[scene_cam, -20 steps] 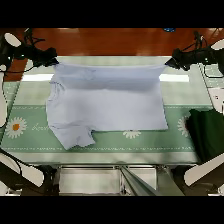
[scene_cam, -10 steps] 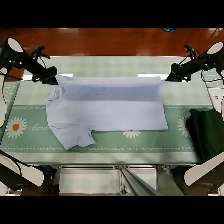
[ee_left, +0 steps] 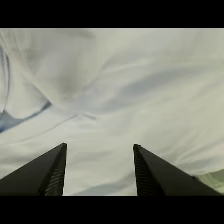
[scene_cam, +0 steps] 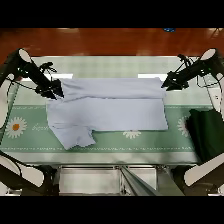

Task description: Fold the shirts.

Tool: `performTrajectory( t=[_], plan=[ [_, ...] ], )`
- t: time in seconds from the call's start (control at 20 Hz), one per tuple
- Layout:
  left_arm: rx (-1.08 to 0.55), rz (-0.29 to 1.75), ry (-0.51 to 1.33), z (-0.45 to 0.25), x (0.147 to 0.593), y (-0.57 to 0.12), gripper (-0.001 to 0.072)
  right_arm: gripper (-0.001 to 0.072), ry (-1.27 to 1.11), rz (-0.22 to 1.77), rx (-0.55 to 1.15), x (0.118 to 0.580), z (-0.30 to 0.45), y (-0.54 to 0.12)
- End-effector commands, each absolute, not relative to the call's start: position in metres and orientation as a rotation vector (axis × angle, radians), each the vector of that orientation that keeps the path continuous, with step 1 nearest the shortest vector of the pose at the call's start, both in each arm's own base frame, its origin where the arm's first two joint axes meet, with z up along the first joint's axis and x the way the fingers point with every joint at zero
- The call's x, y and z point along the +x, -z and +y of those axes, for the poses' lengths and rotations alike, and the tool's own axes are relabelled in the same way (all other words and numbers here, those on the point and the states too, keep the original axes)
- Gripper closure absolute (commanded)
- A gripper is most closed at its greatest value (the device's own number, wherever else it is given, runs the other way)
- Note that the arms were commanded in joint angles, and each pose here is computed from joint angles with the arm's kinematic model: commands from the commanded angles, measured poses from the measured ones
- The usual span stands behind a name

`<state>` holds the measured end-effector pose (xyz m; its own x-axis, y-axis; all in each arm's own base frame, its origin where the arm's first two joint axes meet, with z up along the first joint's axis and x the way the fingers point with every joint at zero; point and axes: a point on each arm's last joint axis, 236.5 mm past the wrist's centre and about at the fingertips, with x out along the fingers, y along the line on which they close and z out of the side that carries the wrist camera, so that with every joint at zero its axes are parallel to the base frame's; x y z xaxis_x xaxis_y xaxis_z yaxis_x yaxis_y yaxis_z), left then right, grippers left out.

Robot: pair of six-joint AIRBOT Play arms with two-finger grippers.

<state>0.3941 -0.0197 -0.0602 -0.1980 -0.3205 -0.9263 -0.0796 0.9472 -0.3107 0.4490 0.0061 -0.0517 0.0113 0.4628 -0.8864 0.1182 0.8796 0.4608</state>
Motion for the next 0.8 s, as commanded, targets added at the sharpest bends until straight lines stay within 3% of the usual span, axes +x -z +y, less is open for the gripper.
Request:
performTrajectory(
  t=[0.0,0.2,0.4,0.6,0.75],
  plan=[
    [-0.32,1.804,0.195,-0.012,0.364,0.031,0.0199,0.0302,-0.191,1.583,0.435,0.419,-0.03,0.018],
    [-0.378,1.649,0.097,0.009,0.307,0.017,0.0199,0.0302,-0.003,1.344,0.483,0.39,-0.07,-0.009],
    [-0.625,1.671,-0.029,0.014,0.198,0.057,0.0199,0.0303,-0.076,1.368,0.524,0.305,-0.033,0.034],
    [-0.978,1.477,-0.099,-0.001,0.183,0.079,0.0199,0.0302,-0.109,1.341,0.63,0.277,0.0,0.058],
    [-1.076,1.439,-0.056,-0.02,0.183,0.093,0.0199,0.0302,-0.126,1.324,0.665,0.28,0.007,0.057]
  ],
)
